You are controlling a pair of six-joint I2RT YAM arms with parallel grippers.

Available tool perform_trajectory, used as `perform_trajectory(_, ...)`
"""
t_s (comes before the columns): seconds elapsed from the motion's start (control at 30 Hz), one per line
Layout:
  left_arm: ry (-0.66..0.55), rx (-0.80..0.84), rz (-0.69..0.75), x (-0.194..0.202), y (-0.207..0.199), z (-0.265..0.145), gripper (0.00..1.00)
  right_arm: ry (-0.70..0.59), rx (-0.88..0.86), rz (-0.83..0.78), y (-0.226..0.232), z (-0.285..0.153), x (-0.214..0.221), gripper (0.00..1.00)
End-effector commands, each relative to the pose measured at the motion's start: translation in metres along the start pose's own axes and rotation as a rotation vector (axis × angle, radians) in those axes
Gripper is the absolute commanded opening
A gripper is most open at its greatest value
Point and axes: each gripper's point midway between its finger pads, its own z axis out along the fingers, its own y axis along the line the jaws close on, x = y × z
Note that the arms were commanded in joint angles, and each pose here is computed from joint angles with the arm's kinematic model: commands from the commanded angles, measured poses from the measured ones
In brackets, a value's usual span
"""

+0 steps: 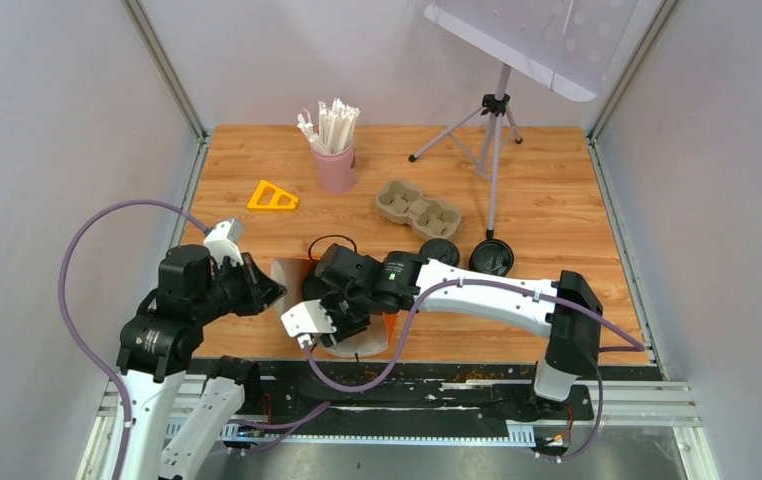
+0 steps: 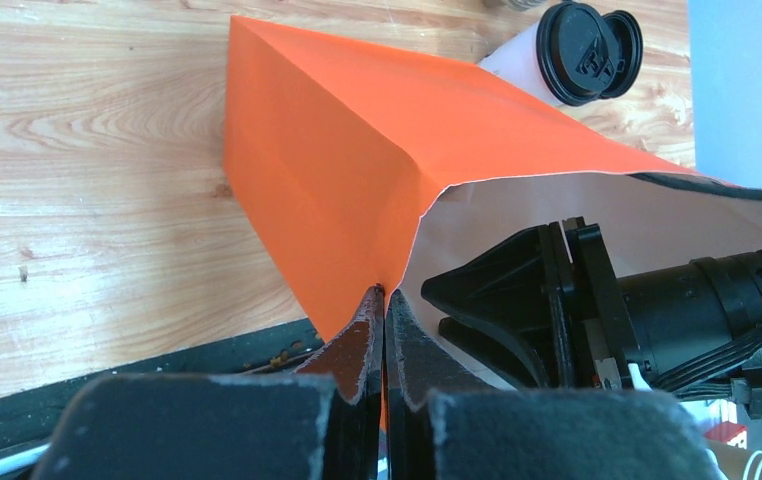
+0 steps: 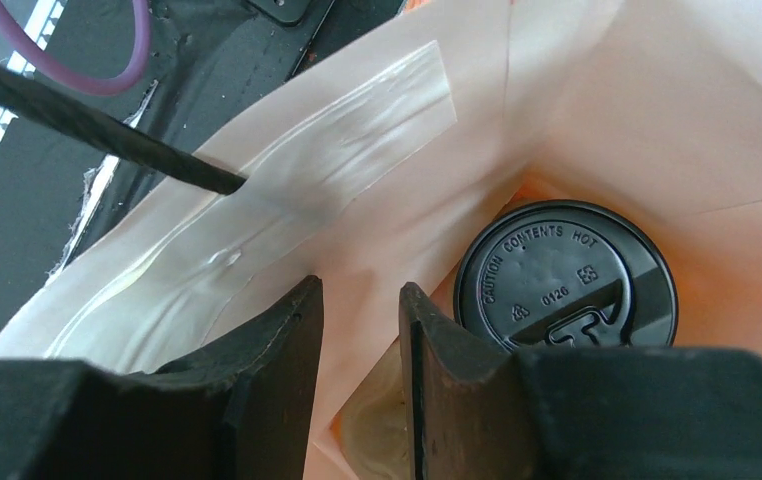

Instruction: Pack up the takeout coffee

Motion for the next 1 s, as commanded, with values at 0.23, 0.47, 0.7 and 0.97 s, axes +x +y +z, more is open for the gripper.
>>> perform_trajectory(0.23,-0.035,-0.003,-0.006,-0.011,-0.005,-0.006,0.0,-0.018,-0.057,-0.09,0.009,-0.01,-0.011,0.35)
perform_trajectory(0.47,-0.025,-0.017,-0.016,-0.01,-0.002,-0.004,0.0,-0.068,0.019,-0.12,-0.002,-0.025,-0.026,0.33)
perform_trajectory(0.7,-0.021,-0.025,-0.02,-0.009,0.0,-0.003,0.0,-0.134,0.121,-0.135,-0.016,-0.037,-0.041,0.33)
perform_trajectory(0.97,-0.021,-0.025,-0.018,-0.008,0.0,-0.003,0.0,-0.2,0.202,-0.087,-0.029,-0.045,-0.056,0.34)
